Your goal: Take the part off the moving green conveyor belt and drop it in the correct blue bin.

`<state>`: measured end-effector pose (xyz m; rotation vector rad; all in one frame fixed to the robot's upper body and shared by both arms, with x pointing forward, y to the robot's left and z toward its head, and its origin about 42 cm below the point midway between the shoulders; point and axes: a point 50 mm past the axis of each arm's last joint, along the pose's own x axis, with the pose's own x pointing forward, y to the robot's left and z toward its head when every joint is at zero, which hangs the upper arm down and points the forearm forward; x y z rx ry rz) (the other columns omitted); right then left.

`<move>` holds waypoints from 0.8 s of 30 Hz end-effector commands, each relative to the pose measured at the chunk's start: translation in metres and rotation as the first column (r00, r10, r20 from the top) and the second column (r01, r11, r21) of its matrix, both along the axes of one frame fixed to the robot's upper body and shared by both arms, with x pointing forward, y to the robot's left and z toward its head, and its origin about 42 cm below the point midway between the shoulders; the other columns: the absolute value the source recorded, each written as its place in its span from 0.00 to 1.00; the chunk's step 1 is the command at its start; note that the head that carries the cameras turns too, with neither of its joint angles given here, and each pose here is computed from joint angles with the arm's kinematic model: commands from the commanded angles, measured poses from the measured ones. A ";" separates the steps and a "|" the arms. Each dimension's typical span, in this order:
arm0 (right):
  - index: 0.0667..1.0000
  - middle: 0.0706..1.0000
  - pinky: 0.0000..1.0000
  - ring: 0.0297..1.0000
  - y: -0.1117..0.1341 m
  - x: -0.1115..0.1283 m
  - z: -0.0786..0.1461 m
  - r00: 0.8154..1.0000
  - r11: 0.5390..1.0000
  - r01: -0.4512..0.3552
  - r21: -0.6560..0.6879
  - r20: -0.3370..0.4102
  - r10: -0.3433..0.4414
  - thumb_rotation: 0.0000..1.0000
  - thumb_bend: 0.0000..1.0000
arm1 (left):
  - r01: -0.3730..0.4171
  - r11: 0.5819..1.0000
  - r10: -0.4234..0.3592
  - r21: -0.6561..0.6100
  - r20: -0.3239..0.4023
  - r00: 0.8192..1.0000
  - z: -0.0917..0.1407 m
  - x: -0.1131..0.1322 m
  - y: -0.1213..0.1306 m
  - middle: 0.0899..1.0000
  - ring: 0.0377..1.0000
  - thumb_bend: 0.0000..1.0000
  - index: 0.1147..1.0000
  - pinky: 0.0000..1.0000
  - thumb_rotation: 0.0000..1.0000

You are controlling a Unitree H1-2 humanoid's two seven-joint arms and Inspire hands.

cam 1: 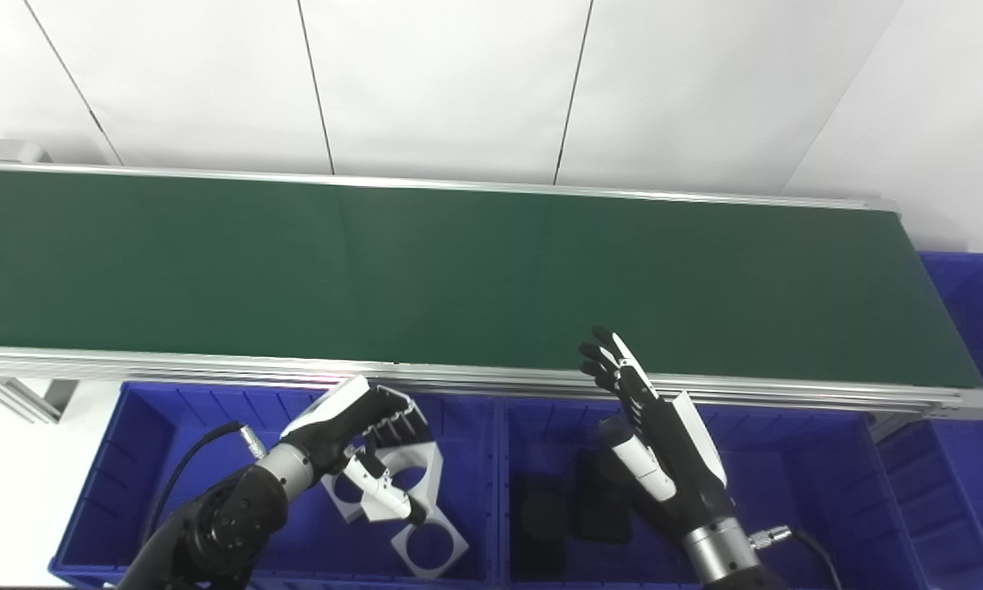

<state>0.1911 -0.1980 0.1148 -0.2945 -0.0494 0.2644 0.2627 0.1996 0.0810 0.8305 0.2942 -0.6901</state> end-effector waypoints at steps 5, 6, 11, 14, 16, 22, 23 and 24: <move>0.98 0.91 0.90 0.89 -0.001 -0.002 0.012 1.000 1.000 -0.002 0.008 0.026 0.002 0.97 0.68 | 0.010 0.994 -0.004 0.111 -0.053 0.999 0.020 0.013 -0.001 0.75 0.69 0.57 0.63 0.62 0.03; 0.98 0.91 0.90 0.89 0.000 -0.002 0.012 1.000 1.000 -0.004 0.007 0.023 0.004 0.97 0.68 | 0.020 0.991 -0.012 0.129 -0.059 0.998 0.020 0.012 -0.002 0.78 0.71 0.59 0.69 0.63 0.03; 0.98 0.91 0.91 0.89 0.001 -0.004 0.009 1.000 1.000 -0.005 0.014 0.019 0.005 0.96 0.68 | 0.072 0.981 -0.046 0.179 -0.147 0.988 0.016 0.012 -0.004 0.94 0.88 0.64 0.90 0.78 0.18; 0.98 0.91 0.92 0.89 0.001 -0.006 0.008 1.000 1.000 -0.006 0.011 0.017 0.006 0.95 0.68 | 0.098 0.986 -0.069 0.135 -0.205 0.976 0.019 0.010 0.000 0.99 0.96 0.73 0.97 0.84 0.32; 0.98 0.92 0.92 0.89 0.001 -0.007 0.008 1.000 1.000 -0.008 0.008 0.015 0.008 0.95 0.68 | 0.095 0.991 -0.073 0.094 -0.214 0.974 0.022 0.009 0.003 1.00 0.99 0.77 0.99 0.87 0.38; 0.99 0.94 0.89 0.90 0.001 -0.009 0.010 1.000 1.000 -0.017 0.003 -0.011 0.017 0.95 0.71 | 0.012 0.985 -0.042 -0.175 -0.167 0.985 0.038 -0.002 0.015 1.00 0.99 0.83 0.96 0.90 0.37; 0.99 0.95 0.89 0.90 0.001 -0.009 0.010 1.000 1.000 -0.017 0.002 -0.015 0.017 0.94 0.71 | -0.017 0.960 -0.032 -0.280 -0.170 0.985 0.038 -0.005 0.016 1.00 0.97 0.83 0.95 0.87 0.36; 0.99 0.95 0.89 0.90 0.001 -0.009 0.010 1.000 1.000 -0.018 0.002 -0.018 0.018 0.94 0.71 | -0.039 0.935 -0.024 -0.353 -0.171 0.985 0.038 -0.007 0.017 1.00 0.96 0.82 0.95 0.86 0.36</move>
